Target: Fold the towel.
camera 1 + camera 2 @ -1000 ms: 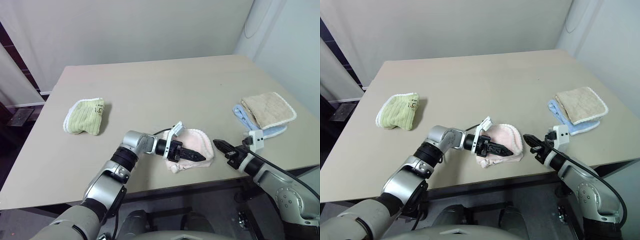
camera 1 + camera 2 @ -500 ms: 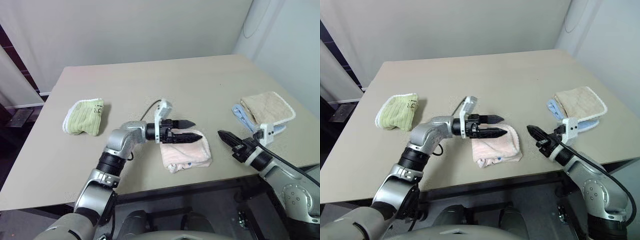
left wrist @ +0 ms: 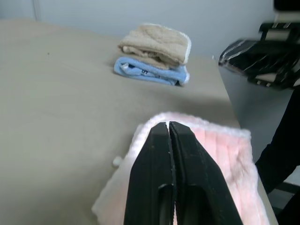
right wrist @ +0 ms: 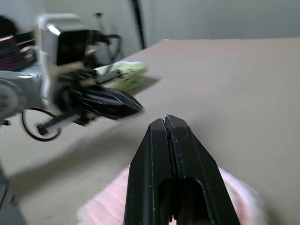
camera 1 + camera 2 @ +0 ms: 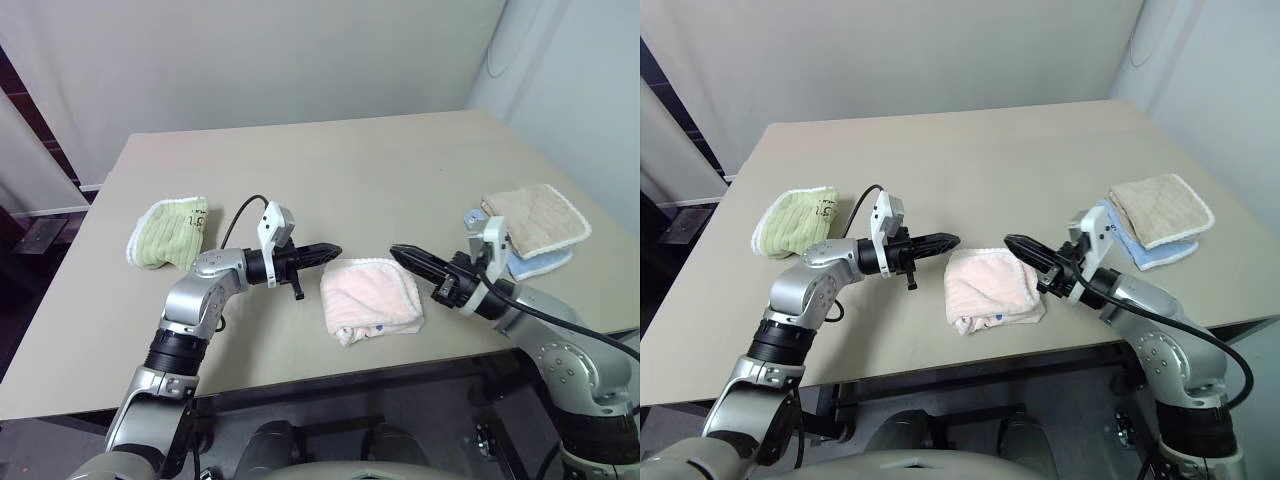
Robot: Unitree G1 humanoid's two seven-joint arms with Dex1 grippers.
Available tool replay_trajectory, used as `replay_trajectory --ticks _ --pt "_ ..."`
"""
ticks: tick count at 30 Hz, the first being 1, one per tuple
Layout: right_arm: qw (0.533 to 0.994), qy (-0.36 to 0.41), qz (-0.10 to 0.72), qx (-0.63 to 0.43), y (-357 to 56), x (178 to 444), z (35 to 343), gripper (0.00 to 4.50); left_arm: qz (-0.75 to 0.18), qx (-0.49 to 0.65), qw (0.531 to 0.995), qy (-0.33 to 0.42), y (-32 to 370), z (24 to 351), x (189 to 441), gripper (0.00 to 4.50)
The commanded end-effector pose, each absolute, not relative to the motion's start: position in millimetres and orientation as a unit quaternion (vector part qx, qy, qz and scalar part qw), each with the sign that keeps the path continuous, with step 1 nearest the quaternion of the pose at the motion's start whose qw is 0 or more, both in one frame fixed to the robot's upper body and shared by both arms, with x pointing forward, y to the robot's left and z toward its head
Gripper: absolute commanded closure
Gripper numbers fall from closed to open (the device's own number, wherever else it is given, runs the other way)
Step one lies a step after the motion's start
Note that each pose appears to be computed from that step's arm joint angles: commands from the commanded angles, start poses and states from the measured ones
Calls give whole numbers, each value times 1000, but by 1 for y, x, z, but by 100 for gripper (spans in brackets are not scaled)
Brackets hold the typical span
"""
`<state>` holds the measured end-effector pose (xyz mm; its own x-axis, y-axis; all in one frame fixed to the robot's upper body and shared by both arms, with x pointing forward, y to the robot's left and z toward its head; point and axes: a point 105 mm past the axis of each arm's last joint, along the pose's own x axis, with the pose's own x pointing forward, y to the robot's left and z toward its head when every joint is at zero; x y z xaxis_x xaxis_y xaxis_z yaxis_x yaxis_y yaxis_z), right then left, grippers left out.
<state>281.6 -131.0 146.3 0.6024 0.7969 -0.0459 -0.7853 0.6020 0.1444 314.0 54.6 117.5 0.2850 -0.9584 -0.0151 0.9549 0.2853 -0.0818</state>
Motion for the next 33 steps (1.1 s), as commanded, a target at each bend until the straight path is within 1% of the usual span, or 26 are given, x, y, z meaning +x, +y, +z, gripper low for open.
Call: replay_trajectory --ticks 1,4,9,11,14,16,19,24,26,27,28,31,33 --pt "879 101 466 10 -125 280 120 450 -633 -19 774 -2 44 113 300 448" --pt "884 134 448 16 -130 289 93 450 -647 -58 760 23 37 98 295 448" --pt "885 177 430 26 -134 292 54 450 -642 -49 763 64 32 64 304 448" --pt "884 182 429 31 -131 291 47 450 -642 -34 762 78 32 52 305 448" --pt "882 178 435 31 -128 289 49 450 -653 -36 752 85 32 48 305 448" --pt "882 172 438 35 -129 288 55 450 -666 -43 738 93 31 49 302 414" --pt "883 161 439 34 -131 291 64 450 -677 -54 729 93 30 53 301 326" --pt "888 121 441 52 -133 293 93 450 -678 -55 728 80 35 67 303 147" --pt "892 95 437 71 -137 292 112 450 -678 -40 729 81 48 79 303 75" --pt "893 87 435 78 -139 291 119 450 -676 -37 731 85 53 83 302 45" --pt "894 83 431 85 -141 290 124 450 -669 -44 736 98 63 90 303 6" --pt "897 90 421 100 -145 287 128 450 -641 -70 751 142 83 102 305 2" --pt "897 104 412 118 -147 286 125 450 -619 -92 753 202 100 105 302 2"
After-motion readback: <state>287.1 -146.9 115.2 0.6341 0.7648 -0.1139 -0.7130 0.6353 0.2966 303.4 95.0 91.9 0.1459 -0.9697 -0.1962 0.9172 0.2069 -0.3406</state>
